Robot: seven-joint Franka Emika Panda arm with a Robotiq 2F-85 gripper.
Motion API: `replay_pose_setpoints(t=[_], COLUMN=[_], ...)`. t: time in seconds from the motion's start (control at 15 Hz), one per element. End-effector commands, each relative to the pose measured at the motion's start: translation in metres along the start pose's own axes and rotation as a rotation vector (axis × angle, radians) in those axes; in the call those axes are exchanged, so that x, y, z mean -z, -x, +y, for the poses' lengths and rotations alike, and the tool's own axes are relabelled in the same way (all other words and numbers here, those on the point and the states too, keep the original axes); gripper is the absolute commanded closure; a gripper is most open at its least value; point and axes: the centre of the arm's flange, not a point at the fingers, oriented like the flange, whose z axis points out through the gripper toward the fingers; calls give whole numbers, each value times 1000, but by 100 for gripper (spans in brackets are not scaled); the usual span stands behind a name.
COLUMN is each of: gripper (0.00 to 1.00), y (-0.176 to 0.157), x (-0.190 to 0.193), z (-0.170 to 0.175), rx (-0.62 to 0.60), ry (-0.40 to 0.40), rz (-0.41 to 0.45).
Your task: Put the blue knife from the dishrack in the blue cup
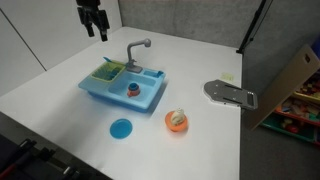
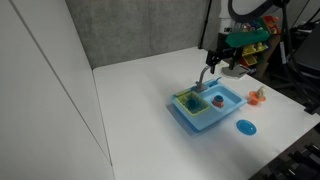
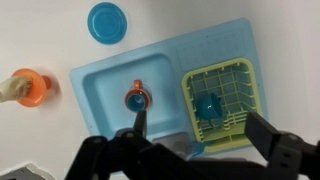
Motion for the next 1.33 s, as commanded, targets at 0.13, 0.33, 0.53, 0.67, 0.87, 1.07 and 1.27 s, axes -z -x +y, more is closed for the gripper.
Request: replay_pose_setpoints(t=[0.13, 0.33, 0.53, 0.67, 0.87, 1.07, 1.27], gripper=[0, 0, 0, 0, 0, 0, 0], y=[0, -1, -11, -17, -27, -33, -40], x=[0, -6, -23, -36, -59, -77, -86], z=[-1, -2, -11, -17, -27, -38, -51], rx=[-7, -2, 17, 28, 43, 37, 0], ry=[-13, -11, -18, -16, -17, -18, -17], rz=[-7, 19, 34, 46, 45, 44, 37])
